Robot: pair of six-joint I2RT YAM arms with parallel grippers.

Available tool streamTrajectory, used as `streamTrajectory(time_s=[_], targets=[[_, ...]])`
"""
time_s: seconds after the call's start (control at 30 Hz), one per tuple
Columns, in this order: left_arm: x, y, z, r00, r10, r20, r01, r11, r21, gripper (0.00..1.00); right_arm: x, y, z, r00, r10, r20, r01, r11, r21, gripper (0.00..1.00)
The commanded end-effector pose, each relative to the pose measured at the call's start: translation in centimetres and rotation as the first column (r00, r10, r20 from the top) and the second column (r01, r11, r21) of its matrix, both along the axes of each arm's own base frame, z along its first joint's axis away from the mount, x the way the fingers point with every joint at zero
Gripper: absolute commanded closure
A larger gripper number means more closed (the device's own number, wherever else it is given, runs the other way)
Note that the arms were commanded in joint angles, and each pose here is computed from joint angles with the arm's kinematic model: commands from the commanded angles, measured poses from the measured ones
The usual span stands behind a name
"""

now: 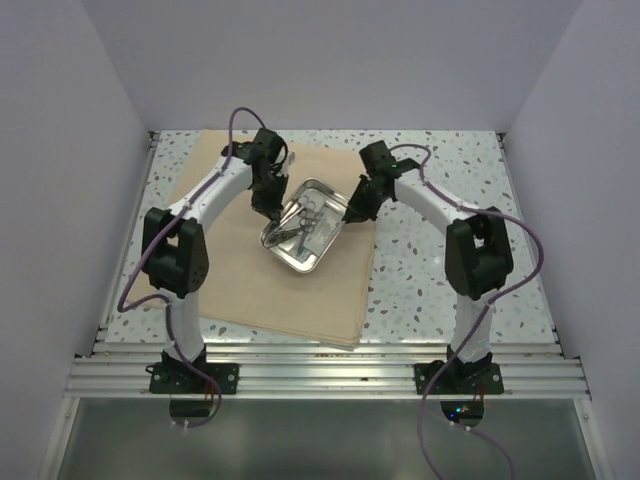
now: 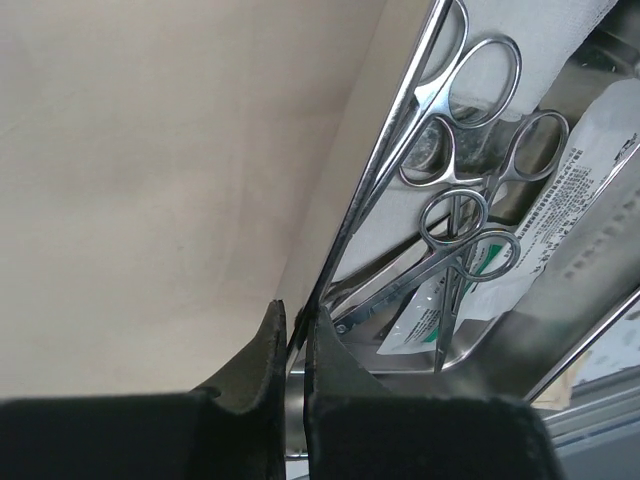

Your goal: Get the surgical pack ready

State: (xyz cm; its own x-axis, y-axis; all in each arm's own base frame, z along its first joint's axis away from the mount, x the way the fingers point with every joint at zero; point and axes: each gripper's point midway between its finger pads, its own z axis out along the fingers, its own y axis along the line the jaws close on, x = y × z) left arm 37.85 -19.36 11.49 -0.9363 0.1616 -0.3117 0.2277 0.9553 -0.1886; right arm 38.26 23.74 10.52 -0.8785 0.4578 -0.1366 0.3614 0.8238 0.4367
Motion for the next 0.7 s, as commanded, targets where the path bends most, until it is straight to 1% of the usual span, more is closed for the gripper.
streamTrajectory(time_s=[0.0, 0.03, 0.17, 0.3, 0.33, 0.43, 0.63, 0.67], targets=[[5.8, 2.1, 2.5, 0.972, 0.130, 0.194, -0.128, 0.992, -0.021, 1.00, -3.8, 9.4, 1.2, 0.985, 0.160, -0.068, -0.143, 0.967, 0.211, 1.00], [6.6, 3.3, 2.0, 0.971, 0.152, 0.186, -0.153, 0.988, -0.010, 1.00, -3.6, 10.4, 0.9, 0.984, 0.168, -0.061, -0.150, 0.962, 0.229, 1.00], [8.4, 6.1, 1.3, 0.965, 0.185, 0.188, -0.195, 0.980, 0.034, 1.00, -4.0, 13.4, -1.1, 0.973, 0.202, -0.107, -0.173, 0.956, 0.238, 1.00], [9.7, 7.7, 0.5, 0.964, 0.197, 0.179, -0.209, 0.977, 0.052, 1.00, -4.0, 15.0, -1.9, 0.973, 0.192, -0.129, -0.155, 0.954, 0.255, 1.00], [10.2, 8.6, 0.1, 0.960, 0.210, 0.185, -0.227, 0.971, 0.079, 1.00, -4.1, 15.2, -2.4, 0.973, 0.188, -0.137, -0.149, 0.955, 0.256, 1.00], [10.8, 9.7, -1.0, 0.959, 0.216, 0.184, -0.240, 0.964, 0.115, 1.00, -4.6, 15.8, -2.8, 0.971, 0.183, -0.151, -0.142, 0.958, 0.249, 1.00], [11.5, 9.9, -2.9, 0.959, 0.228, 0.169, -0.250, 0.960, 0.122, 1.00, -6.4, 16.4, -3.7, 0.963, 0.206, -0.175, -0.165, 0.961, 0.221, 1.00], [11.6, 9.8, -3.0, 0.959, 0.229, 0.169, -0.250, 0.961, 0.119, 0.98, -6.7, 16.4, -3.8, 0.959, 0.224, -0.175, -0.184, 0.958, 0.219, 1.00]])
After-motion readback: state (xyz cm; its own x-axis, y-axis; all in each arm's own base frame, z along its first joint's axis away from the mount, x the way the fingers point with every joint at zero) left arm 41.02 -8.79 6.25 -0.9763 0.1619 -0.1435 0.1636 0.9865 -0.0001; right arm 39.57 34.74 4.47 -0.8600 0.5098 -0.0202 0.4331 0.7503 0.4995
